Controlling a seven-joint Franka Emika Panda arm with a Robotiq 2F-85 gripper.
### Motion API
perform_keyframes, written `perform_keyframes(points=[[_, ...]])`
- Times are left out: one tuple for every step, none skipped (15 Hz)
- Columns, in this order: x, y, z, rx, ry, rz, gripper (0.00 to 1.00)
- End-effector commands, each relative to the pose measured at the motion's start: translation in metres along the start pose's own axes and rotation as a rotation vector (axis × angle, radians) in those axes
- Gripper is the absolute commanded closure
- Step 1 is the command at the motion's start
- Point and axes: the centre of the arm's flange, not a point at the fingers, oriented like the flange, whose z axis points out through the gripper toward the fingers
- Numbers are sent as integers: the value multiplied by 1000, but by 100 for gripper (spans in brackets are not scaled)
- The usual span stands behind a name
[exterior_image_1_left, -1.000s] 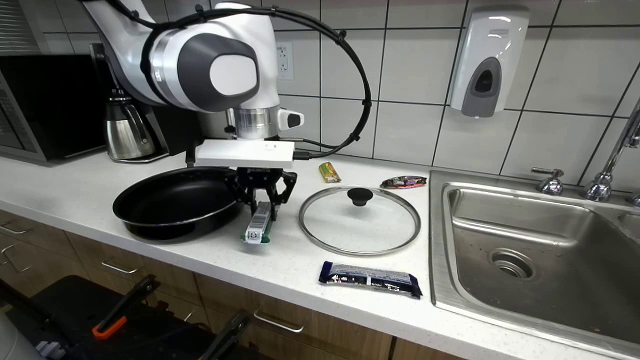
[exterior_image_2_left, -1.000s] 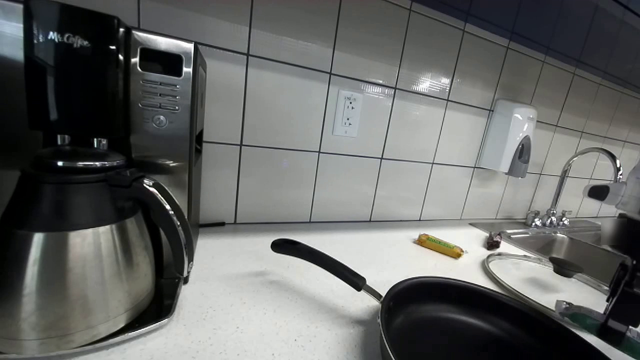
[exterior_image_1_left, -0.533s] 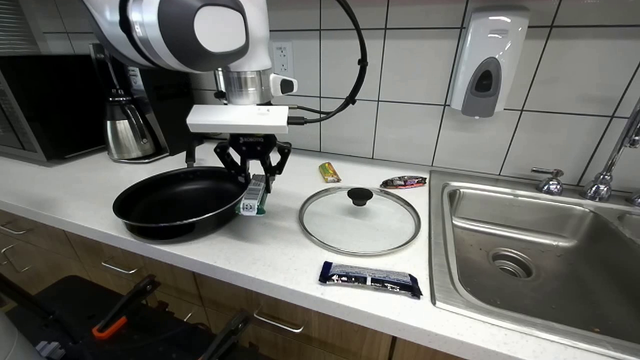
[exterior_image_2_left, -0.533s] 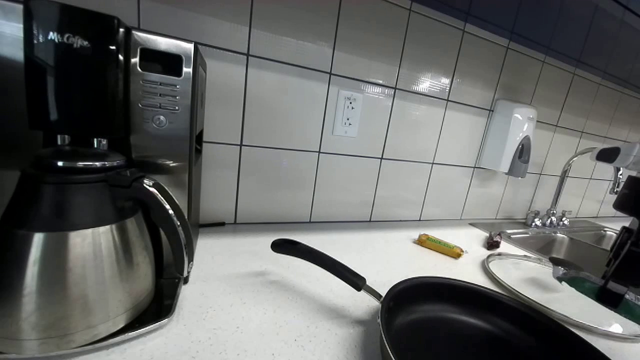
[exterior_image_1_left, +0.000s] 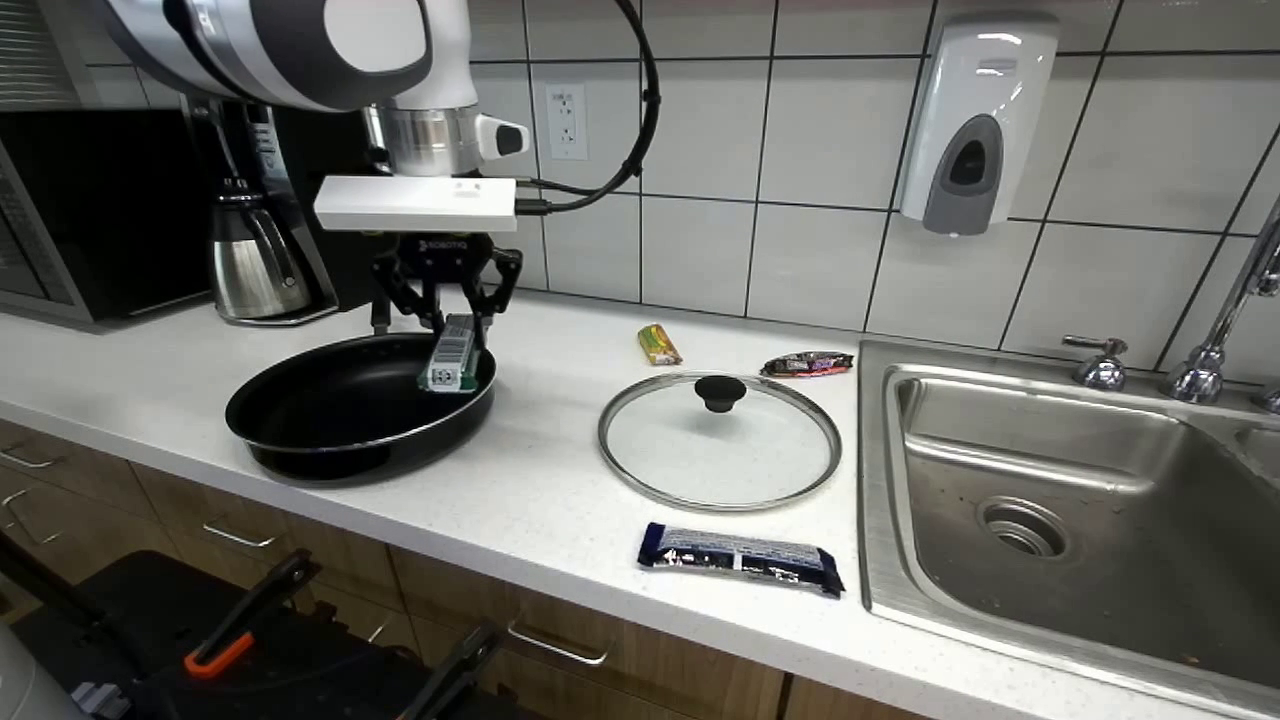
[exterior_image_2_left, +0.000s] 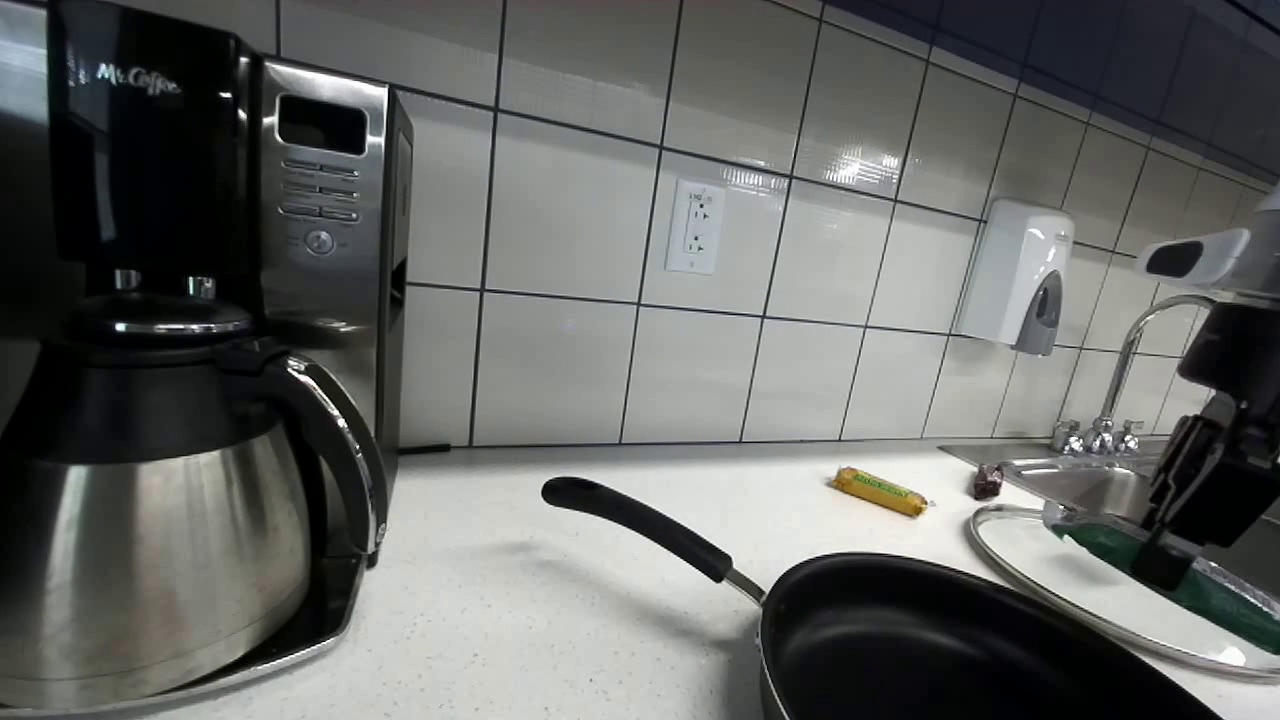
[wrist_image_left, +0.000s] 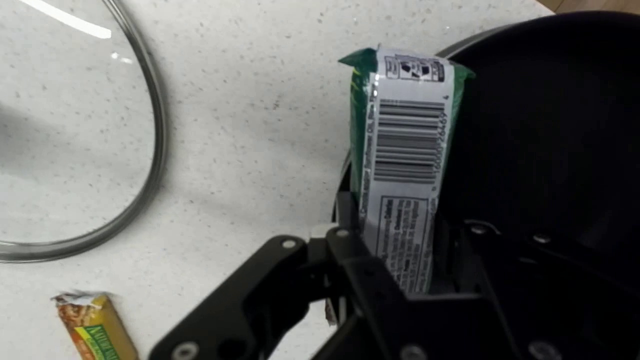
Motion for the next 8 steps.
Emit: perform_keyframes(points=[[16,-35,0,41,20,-76,88],[21,-45,3,51,24,-90,88],[27,-55,5,62,27,-102,88],[32,-64,7,68,31,-117,88],[37,-72,9,75,33,-128,88],[43,-81,11,79,35,-141,88],[48,-89,15,79,33,-156,88],[50,-96,18,76,31,-168,88]])
